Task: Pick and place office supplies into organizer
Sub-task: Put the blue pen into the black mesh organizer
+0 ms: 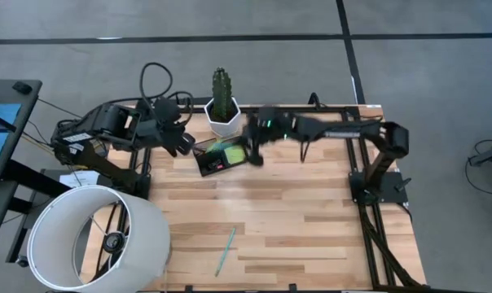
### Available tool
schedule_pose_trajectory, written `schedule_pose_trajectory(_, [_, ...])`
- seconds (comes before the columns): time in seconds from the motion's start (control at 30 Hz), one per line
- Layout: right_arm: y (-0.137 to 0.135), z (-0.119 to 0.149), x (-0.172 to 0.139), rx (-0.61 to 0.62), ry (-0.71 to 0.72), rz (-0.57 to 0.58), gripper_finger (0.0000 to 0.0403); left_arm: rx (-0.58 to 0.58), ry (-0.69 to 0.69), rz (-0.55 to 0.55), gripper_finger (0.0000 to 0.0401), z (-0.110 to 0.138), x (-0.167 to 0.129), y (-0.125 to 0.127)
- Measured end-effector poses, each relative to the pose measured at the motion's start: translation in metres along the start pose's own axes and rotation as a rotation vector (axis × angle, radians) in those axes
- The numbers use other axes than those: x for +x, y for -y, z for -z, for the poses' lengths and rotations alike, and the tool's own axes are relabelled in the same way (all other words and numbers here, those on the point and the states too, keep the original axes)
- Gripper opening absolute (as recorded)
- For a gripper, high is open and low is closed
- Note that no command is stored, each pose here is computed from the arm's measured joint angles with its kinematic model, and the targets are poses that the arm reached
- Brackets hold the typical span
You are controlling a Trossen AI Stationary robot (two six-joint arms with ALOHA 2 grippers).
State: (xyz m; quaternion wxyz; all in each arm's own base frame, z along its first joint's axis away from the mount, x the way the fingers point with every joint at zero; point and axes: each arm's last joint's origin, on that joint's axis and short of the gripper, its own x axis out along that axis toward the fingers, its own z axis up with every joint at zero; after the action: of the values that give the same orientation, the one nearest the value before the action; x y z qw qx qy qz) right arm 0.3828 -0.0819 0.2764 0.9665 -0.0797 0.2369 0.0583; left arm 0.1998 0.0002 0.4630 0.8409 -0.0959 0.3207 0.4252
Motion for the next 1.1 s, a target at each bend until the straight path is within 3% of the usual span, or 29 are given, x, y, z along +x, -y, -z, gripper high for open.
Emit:
schedule_pose_trajectory(0.17, [0.047, -0.036, -0.031, 0.024, 0.013, 0.123, 0.0030, 0.057, 0.016, -0.043, 0.0102, -0.003, 0.003, -0.004])
schedule_pose_trajectory(0.3, [0.060, -0.049, -0.022, 0.011, -0.146, 0.070, 0.0020, 0.046, 0.013, -0.063, 0.0102, -0.005, 0.006, -0.007])
schedule_pose_trajectory(0.5, [0.054, -0.063, 0.012, -0.003, -0.321, -0.049, 0.0027, 0.060, 0.008, -0.082, 0.0102, -0.007, 0.009, -0.010])
schedule_pose_trajectory(0.83, [0.052, -0.043, 0.075, -0.119, -0.522, -0.078, 0.0025, 0.063, 0.006, -0.089, 0.0102, -0.007, 0.011, -0.011])
schedule_pose_trajectory(1.1, [0.060, -0.029, 0.087, -0.153, -0.541, -0.069, 0.0021, 0.066, 0.005, -0.089, 0.0102, -0.007, 0.011, -0.011])
